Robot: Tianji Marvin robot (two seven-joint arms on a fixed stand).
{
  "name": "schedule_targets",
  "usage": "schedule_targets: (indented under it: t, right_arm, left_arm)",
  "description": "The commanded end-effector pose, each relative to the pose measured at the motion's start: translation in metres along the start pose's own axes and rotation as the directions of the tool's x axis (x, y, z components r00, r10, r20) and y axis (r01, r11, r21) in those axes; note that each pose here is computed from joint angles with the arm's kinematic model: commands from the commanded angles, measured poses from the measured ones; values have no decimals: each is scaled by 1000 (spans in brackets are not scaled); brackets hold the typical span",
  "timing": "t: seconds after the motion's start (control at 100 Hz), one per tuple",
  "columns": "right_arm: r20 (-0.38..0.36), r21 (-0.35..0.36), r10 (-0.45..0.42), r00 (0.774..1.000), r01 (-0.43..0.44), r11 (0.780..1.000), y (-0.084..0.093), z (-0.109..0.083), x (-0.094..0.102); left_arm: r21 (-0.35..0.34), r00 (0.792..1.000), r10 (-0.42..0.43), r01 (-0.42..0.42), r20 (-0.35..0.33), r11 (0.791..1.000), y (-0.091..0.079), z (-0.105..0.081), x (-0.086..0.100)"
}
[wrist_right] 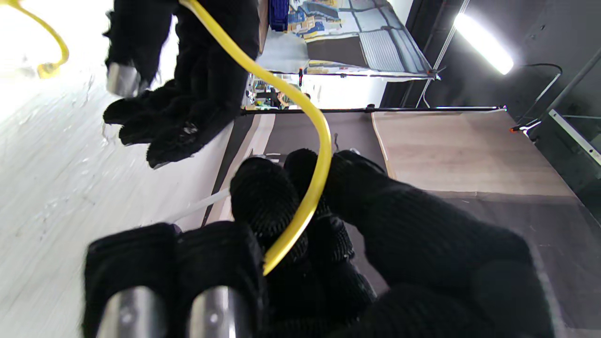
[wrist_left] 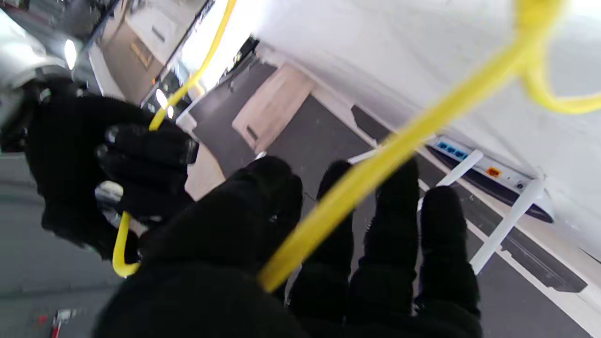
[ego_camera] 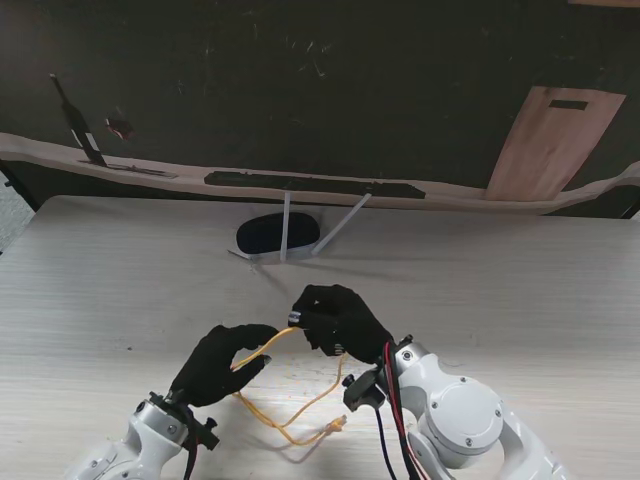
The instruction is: Untangle the Ethernet cable and plug it into the router
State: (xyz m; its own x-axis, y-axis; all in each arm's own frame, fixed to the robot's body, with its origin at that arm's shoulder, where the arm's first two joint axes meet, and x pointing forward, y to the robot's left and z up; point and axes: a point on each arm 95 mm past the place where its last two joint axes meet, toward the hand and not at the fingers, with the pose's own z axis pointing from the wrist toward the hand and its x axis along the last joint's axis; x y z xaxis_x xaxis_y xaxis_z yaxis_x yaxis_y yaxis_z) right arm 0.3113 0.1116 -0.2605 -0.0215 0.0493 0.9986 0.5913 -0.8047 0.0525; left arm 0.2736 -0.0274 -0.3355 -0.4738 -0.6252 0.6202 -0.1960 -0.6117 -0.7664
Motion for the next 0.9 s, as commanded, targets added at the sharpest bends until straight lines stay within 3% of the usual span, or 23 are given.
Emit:
schedule_targets:
  t: [0.0, 0.18, 0.34, 0.58, 0.69, 0.79, 0.85, 0.89]
  right_arm:
    - [-4, 36, 7, 1000, -7, 999, -7, 0, 2]
    - [25, 67, 25, 999, -27, 997, -5, -4, -1]
    - [55, 96, 27, 998, -33, 995, -2, -8, -8]
    - [63, 158, -8, 998, -2, 987, 6, -12, -22]
    - [46, 217, -105, 993, 92, 972, 12, -13, -28]
    - [51, 245, -227, 973, 208, 947, 16, -15, -31]
    - [73, 265, -318, 945, 289, 920, 19, -17, -31]
    - [92, 276, -413, 906, 375, 885, 21, -20, -31]
  left_arm:
    - [24, 997, -83, 83, -8, 996, 5, 3, 4]
    - [158, 995, -98, 94, 18, 983, 3, 3, 2]
    - [292, 988, -137, 108, 78, 950, 4, 3, 5]
    - [333, 975, -204, 165, 88, 928, -1, 1, 5]
    - [367, 970, -231, 188, 79, 911, -4, 1, 4]
    - [388, 969, -236, 189, 77, 902, -7, -2, 2]
    - [399, 970, -231, 183, 75, 899, -10, -3, 0]
    - [406, 971, -228, 180, 73, 896, -11, -4, -1]
